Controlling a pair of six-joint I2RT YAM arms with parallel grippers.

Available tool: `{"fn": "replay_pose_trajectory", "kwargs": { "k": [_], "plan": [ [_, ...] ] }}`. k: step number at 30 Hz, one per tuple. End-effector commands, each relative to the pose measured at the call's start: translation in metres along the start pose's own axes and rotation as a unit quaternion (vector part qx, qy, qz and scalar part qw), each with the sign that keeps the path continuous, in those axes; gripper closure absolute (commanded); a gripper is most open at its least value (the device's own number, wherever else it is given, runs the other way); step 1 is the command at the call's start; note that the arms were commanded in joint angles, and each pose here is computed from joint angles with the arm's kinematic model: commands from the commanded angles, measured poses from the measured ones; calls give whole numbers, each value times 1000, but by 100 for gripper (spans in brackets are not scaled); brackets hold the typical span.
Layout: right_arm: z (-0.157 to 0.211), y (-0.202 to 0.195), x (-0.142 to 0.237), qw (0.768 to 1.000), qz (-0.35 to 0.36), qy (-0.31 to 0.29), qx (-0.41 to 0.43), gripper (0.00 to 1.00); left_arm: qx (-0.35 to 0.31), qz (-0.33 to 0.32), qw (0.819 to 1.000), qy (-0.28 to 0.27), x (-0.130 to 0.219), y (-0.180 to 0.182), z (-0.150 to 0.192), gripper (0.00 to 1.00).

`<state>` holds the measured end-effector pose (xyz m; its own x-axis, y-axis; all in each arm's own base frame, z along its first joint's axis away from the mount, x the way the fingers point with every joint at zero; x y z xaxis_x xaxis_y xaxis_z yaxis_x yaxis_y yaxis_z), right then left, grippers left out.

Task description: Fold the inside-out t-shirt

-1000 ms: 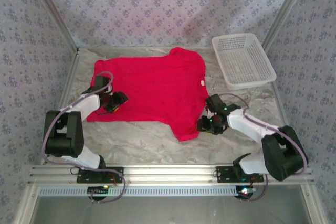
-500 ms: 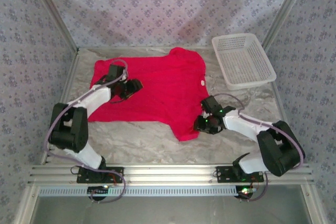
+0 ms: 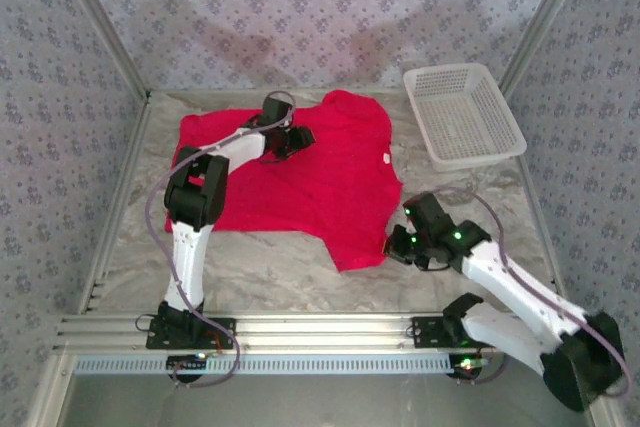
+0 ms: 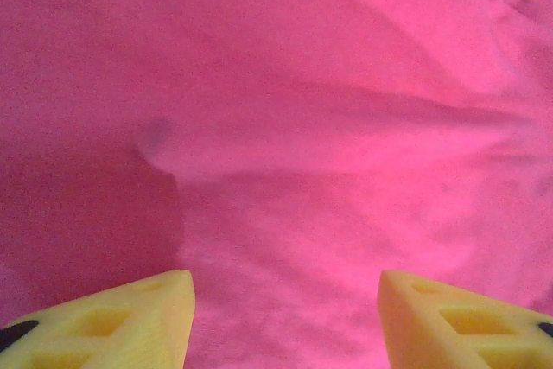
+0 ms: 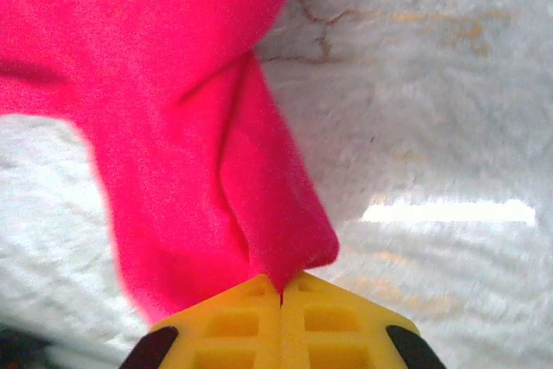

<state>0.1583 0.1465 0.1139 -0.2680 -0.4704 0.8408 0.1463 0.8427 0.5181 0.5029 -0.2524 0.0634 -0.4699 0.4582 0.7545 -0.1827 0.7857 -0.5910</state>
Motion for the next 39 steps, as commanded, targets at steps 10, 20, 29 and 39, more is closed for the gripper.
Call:
{"fn": "replay_pose_trajectory", "kwargs": {
  "k": [10, 20, 29, 39],
  "plan": [
    [68, -50, -27, 986, 10, 52, -158, 87, -21, -48, 998, 24, 3, 13, 34, 42],
    [-10, -4, 21, 995, 71, -68, -24, 46, -106, -55, 993, -2, 107, -24, 24, 39],
    [-175, 72, -47, 987, 83, -122, 65, 52, 20, -44, 999, 5, 130, 75, 3, 38],
    [-286, 52, -142, 994, 93, -63, -15, 53, 147, -97, 984, -9, 130, 188, -28, 38]
  ]
}}
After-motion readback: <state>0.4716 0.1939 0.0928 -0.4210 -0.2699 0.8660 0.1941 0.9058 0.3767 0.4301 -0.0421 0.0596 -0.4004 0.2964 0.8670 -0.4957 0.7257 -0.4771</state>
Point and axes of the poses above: each hand's point on the last joint's axis, 136 mm out from that joint toward the fingers, its own x axis back along the fingers, its own y axis along the line the jaws close on, z = x × y, the point moved 2 cm from there along x, back along the fingers, and after that the axes turned 4 degrees about x, right-handed, at the moved point
